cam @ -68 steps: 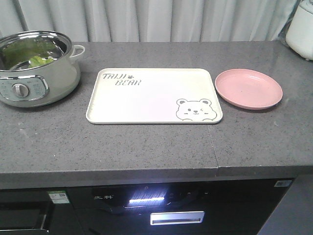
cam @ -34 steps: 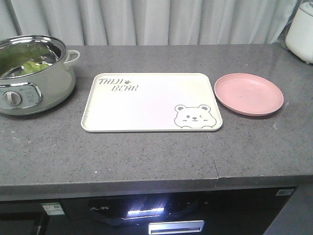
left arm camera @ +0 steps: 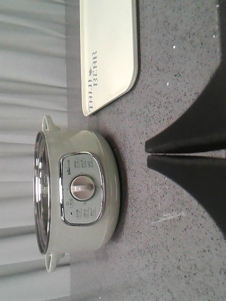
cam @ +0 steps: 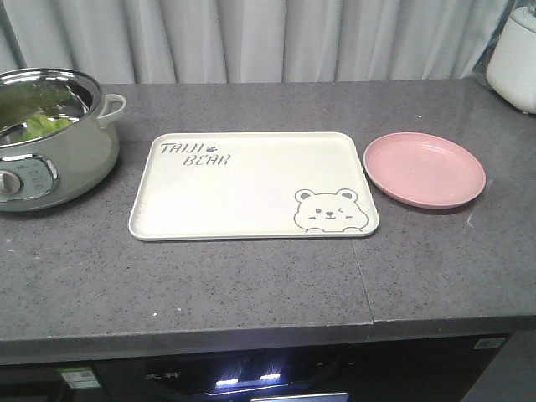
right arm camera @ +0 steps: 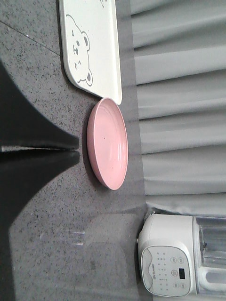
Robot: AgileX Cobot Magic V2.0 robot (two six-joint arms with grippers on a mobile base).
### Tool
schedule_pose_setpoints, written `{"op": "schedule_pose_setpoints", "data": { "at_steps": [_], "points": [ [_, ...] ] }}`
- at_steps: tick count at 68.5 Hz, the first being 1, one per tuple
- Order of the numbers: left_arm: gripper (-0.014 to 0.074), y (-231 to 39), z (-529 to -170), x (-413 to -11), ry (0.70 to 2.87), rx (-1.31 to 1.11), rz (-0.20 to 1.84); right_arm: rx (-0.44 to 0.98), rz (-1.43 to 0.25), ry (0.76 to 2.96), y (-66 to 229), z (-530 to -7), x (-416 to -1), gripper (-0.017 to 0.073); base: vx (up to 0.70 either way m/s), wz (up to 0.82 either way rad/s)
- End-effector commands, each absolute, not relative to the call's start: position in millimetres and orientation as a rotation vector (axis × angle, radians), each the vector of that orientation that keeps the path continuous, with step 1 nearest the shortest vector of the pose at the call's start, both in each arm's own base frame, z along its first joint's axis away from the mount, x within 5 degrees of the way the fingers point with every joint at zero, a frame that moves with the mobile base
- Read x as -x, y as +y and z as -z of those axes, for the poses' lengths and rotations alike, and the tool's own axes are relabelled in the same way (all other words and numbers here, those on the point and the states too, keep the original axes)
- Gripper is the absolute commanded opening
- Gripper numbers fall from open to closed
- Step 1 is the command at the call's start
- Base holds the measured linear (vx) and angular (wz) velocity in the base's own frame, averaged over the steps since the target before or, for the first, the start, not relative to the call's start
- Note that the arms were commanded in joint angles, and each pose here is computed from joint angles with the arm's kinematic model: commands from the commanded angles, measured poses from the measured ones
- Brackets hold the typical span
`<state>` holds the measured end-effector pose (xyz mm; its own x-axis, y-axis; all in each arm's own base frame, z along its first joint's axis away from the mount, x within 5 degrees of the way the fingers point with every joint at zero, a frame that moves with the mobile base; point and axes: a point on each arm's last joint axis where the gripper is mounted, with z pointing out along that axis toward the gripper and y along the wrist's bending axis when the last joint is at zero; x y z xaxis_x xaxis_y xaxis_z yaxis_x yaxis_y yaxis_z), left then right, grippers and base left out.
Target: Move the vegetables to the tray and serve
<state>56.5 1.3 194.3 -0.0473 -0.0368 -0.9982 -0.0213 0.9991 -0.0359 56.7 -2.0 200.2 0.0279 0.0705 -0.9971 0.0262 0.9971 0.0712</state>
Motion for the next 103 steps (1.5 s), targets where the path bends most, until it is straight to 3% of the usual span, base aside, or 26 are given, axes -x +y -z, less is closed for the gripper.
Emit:
{"op": "schedule_pose_setpoints", "data": {
  "at_steps": [1,103],
  "points": [
    [-0.0006,1.1,-194.1,-56.4,1.554,0.051,0.023,-0.059,-0.039,1.478,-0.7,-202.2,-56.5,-0.0003,0.05,-0.02],
    [-0.0006,1.1,-194.1,-56.4,1.554,0.051,0.023,-0.059,-0.038,1.479,-0.7,-202.1,-56.5,-0.0003,0.03,0.0]
  ]
}}
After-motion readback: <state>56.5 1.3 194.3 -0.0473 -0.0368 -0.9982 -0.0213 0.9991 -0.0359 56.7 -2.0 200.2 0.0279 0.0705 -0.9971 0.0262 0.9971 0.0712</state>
